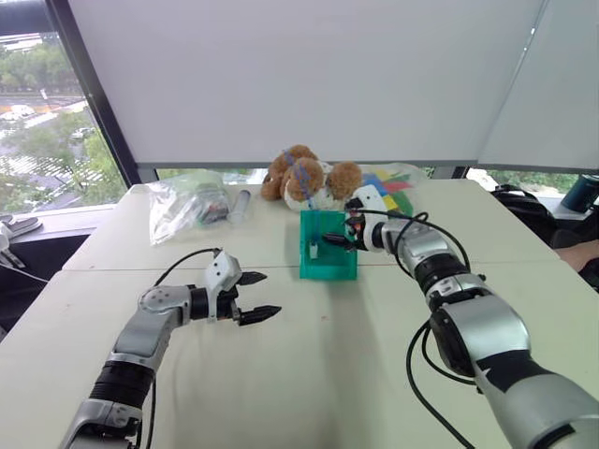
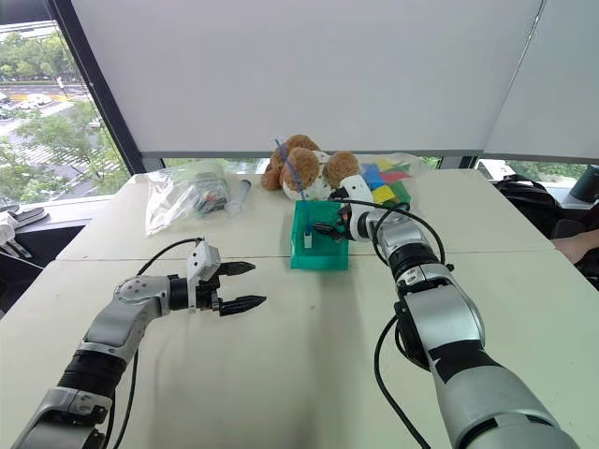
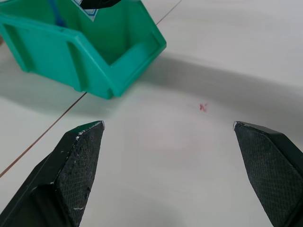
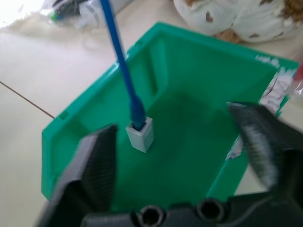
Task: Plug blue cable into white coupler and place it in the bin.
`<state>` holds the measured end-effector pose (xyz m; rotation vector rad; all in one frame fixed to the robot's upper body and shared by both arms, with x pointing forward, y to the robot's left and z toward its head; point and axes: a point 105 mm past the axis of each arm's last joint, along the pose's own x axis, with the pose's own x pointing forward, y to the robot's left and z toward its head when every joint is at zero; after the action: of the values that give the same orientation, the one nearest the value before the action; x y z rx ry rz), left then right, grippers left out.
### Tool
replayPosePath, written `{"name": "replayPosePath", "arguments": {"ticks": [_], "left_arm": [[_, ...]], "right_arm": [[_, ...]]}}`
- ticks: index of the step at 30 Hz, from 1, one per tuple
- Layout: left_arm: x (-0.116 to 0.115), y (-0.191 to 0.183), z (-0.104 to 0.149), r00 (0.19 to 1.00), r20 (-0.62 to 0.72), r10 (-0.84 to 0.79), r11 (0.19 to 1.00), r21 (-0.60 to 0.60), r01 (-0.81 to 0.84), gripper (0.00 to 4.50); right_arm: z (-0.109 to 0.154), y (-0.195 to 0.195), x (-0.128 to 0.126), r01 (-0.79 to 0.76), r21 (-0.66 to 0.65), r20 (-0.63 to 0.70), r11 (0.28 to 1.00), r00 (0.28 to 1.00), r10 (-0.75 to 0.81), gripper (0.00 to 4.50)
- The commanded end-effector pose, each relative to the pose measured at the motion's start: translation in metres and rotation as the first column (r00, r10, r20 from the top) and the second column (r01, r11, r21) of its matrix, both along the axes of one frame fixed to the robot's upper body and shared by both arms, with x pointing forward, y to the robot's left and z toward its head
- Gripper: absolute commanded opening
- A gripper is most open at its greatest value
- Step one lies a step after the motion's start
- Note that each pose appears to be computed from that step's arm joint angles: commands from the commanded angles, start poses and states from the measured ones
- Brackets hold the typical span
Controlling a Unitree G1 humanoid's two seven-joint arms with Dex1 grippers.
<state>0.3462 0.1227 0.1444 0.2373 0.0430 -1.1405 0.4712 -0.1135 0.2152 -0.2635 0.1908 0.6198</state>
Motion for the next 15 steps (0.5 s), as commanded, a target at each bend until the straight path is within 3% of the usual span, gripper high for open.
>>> {"name": "replayPosePath", "arguments": {"ticks": [1,4,7,12,15], "left_arm": [[-0.005,0.001,0.015,1.000,0.022,-0.016,1.000,-0.016,0.016,4.50],[-0.006,0.002,0.019,1.000,0.021,-0.014,1.000,-0.011,0.015,4.50],[-0.005,0.009,0.028,1.000,0.025,0.005,1.000,-0.015,-0.004,4.50],[-0.005,0.021,0.042,0.997,0.042,0.059,0.998,-0.031,-0.057,4.50],[-0.006,0.033,0.058,0.992,0.062,0.107,0.993,-0.061,-0.104,4.50]], "right_arm": [[0.067,-0.008,-0.003,-0.025,0.034,0.170,0.999,0.985,0.019,4.48],[0.081,-0.018,-0.013,-0.062,0.026,0.200,0.998,0.978,0.056,4.48],[0.082,-0.034,-0.051,-0.147,0.004,0.213,0.989,0.967,0.143,4.48],[0.061,-0.046,-0.122,-0.240,-0.031,0.171,0.970,0.955,0.242,4.48],[0.029,-0.060,-0.173,-0.264,-0.049,0.073,0.963,0.961,0.267,4.48]]}}
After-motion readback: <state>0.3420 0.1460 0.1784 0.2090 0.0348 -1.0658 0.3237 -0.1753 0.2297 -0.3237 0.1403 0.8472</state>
